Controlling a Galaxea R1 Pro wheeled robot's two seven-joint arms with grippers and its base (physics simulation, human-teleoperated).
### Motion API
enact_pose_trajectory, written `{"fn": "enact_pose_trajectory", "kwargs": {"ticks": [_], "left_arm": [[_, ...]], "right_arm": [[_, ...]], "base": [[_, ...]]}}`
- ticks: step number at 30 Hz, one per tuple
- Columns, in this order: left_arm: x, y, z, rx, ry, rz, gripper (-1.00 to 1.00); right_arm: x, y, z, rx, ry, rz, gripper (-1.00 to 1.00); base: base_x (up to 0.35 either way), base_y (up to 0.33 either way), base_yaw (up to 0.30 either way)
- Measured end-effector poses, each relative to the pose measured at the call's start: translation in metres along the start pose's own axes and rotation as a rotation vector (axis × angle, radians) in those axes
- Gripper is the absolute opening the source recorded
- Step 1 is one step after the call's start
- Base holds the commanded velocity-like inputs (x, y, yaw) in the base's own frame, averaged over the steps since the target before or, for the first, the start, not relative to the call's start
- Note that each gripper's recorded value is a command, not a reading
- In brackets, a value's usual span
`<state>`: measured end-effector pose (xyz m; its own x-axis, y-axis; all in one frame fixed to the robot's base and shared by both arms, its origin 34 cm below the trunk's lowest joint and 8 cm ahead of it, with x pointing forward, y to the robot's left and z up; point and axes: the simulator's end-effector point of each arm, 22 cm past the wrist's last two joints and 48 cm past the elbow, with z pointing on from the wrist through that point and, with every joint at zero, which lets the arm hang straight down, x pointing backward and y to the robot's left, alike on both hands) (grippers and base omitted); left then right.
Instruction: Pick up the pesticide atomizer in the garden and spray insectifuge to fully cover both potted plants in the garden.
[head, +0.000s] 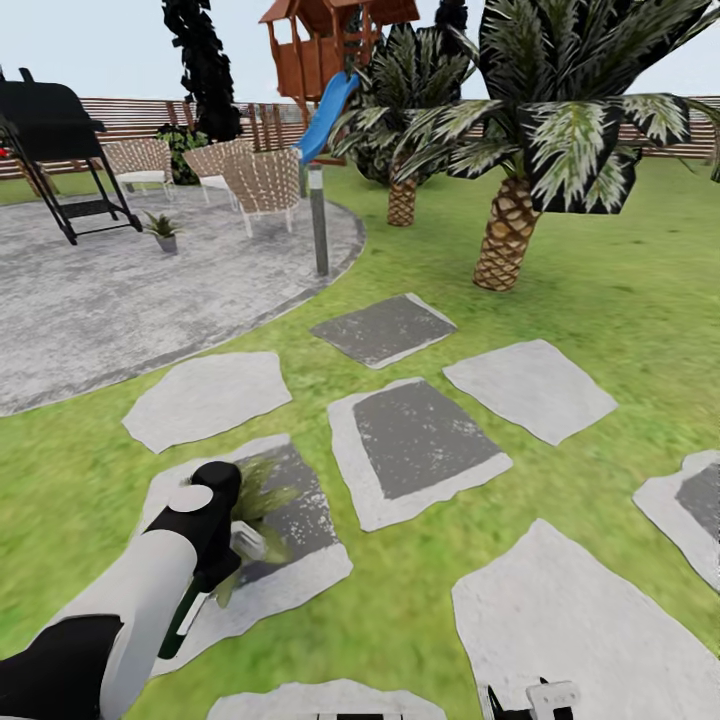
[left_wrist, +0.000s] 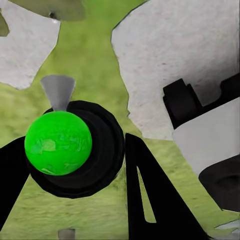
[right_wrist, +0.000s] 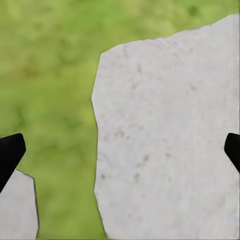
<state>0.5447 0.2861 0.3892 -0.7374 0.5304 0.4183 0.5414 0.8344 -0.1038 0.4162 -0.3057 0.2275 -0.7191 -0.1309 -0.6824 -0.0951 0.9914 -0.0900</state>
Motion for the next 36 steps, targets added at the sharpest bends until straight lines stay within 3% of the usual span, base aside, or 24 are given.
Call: {"fn": "enact_pose_trajectory", "kwargs": {"ticks": [14,20,29,36], "left_arm": [[-0.0003,0.0009,-0.0008,-0.001,-0.002,-0.001,-1.00],[-0.0028,0.0047,-0.0063,-0.013,-0.016,-0.005,-1.00],[-0.0035,0.0068,-0.0086,-0.019,-0.020,-0.009,-1.00],[-0.0033,0.0047,-0.0065,-0.014,-0.018,-0.006,-1.00]], "right_arm": [[0.0000,0.0001,0.0000,0.000,0.000,0.000,1.00],[-0.0002,0.0001,-0.0001,0.000,0.000,0.000,1.00],[-0.0001,0.0005,-0.0002,-0.006,-0.001,-0.003,1.00],[0.0001,0.0000,-0.0001,-0.004,0.000,-0.003,1.00]], "base": [[0.005,-0.271,0.212],[0.193,-0.219,0.274],[0.303,-0.015,0.048],[0.017,0.000,0.000]]}}
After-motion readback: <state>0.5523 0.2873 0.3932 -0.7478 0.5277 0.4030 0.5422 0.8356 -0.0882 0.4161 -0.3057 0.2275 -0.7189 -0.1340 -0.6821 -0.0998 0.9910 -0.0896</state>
